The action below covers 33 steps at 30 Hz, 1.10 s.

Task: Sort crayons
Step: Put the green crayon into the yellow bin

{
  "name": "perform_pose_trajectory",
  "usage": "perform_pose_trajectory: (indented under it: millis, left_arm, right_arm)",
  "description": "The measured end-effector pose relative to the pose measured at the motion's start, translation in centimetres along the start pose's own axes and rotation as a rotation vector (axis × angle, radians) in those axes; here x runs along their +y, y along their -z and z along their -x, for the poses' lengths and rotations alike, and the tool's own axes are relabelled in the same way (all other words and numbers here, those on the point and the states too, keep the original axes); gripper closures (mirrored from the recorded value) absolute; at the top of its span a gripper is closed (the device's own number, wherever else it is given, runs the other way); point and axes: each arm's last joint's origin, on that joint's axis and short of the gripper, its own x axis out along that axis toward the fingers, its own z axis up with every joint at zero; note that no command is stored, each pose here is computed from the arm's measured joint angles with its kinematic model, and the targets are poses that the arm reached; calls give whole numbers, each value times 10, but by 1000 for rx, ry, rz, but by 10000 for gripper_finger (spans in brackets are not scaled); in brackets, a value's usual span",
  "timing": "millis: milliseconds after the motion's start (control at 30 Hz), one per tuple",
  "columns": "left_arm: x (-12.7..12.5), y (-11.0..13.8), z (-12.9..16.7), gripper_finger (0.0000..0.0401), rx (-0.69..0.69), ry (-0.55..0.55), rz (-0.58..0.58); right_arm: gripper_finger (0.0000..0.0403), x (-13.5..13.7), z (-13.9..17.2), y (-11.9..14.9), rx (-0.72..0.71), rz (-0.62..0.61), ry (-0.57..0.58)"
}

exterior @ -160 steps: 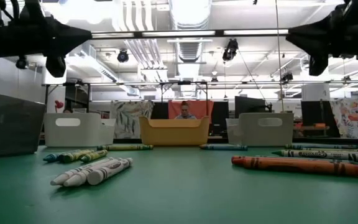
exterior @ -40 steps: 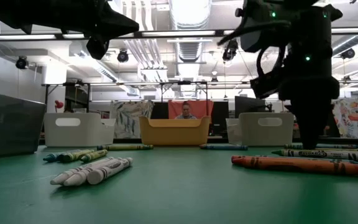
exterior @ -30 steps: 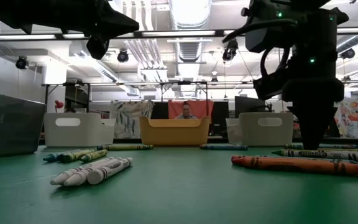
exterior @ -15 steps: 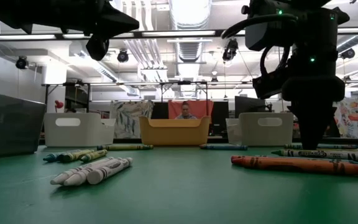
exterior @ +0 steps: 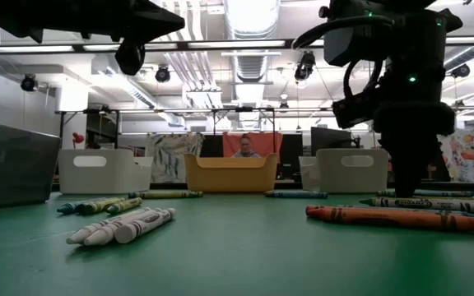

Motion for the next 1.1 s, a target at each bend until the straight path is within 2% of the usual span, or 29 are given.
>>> perform_pose_trajectory:
  millis: [267, 433, 600, 833, 967, 1100]
  left_arm:
    - [-5, -2, 1, 401, -29, 30, 3]
    - [-9, -6, 3, 401, -57, 61, 8]
    - [-13, -11, 7, 401, -86, 109, -19]
    - [-14, -22, 19, 401, -135, 126, -31]
    - [-14, -28, 27, 401, -148, 129, -49]
    - [-14, -32, 35, 401, -158, 132, -48]
  right_arm:
    - [396, -8, 36, -3, -148, -11, -45]
    - [395, -15, 59, -20, -339, -13, -142]
    - [395, -24, 77, -54, -617, 44, -241]
    - [395, -54, 88, -112, -1039, 57, -228]
    - [394, -77, 82, -142, -1174, 25, -186]
    - [394, -95, 76, -175, -1232, 30, -199]
